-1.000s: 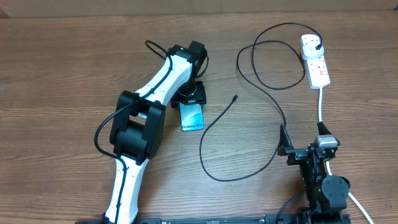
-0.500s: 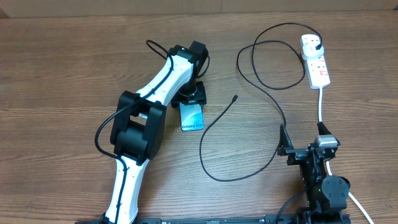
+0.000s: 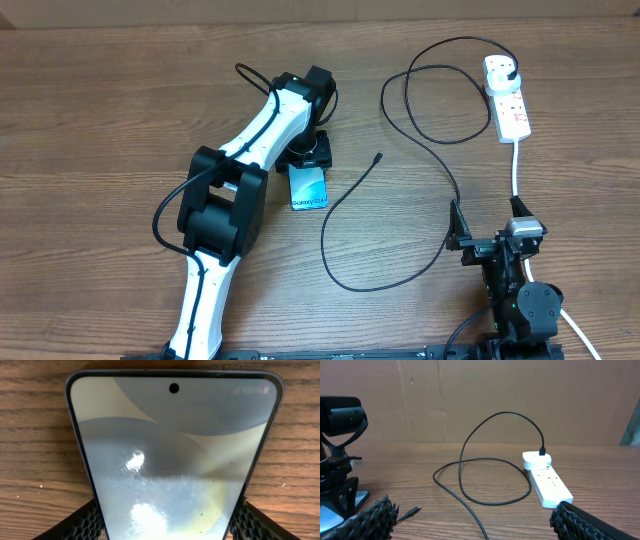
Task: Plug charger to phone and switch on socket
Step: 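Lift the smartphone upright with the left gripper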
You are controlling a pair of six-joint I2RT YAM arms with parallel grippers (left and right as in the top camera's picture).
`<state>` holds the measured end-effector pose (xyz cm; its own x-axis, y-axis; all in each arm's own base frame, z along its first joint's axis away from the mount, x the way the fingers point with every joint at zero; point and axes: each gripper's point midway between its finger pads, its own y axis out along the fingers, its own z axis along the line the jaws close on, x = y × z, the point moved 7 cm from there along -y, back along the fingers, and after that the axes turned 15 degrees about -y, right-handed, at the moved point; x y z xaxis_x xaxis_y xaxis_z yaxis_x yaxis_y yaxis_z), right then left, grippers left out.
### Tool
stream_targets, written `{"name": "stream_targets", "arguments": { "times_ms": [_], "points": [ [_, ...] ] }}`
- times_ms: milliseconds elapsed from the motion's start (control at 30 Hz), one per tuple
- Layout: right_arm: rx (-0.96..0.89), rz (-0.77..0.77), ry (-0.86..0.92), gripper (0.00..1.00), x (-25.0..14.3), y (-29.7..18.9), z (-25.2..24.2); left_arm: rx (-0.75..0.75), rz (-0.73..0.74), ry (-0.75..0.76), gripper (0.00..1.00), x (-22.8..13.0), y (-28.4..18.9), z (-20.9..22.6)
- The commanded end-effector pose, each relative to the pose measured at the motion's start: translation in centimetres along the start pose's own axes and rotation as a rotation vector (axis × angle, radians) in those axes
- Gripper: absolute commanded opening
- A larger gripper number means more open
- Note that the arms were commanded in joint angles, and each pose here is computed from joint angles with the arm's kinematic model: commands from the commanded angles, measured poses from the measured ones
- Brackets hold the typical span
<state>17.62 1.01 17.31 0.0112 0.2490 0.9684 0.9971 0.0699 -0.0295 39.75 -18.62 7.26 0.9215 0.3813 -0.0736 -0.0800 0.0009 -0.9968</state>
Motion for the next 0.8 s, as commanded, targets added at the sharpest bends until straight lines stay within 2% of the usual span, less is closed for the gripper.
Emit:
{"name": "stream_targets", "arguments": {
  "times_ms": [0,767],
  "points": [
    [-0.006,-0.004,0.003,1.0,-0.2,0.0,0.0,0.006,-0.004,-0.039,0.64,0.3,-0.1,0.6],
    [-0.006,-0.004,0.003,1.0,-0.2,0.0,0.0,-0.056,-0.033,-0.07,0.64,1.0,-3.2,1.6]
  ]
}}
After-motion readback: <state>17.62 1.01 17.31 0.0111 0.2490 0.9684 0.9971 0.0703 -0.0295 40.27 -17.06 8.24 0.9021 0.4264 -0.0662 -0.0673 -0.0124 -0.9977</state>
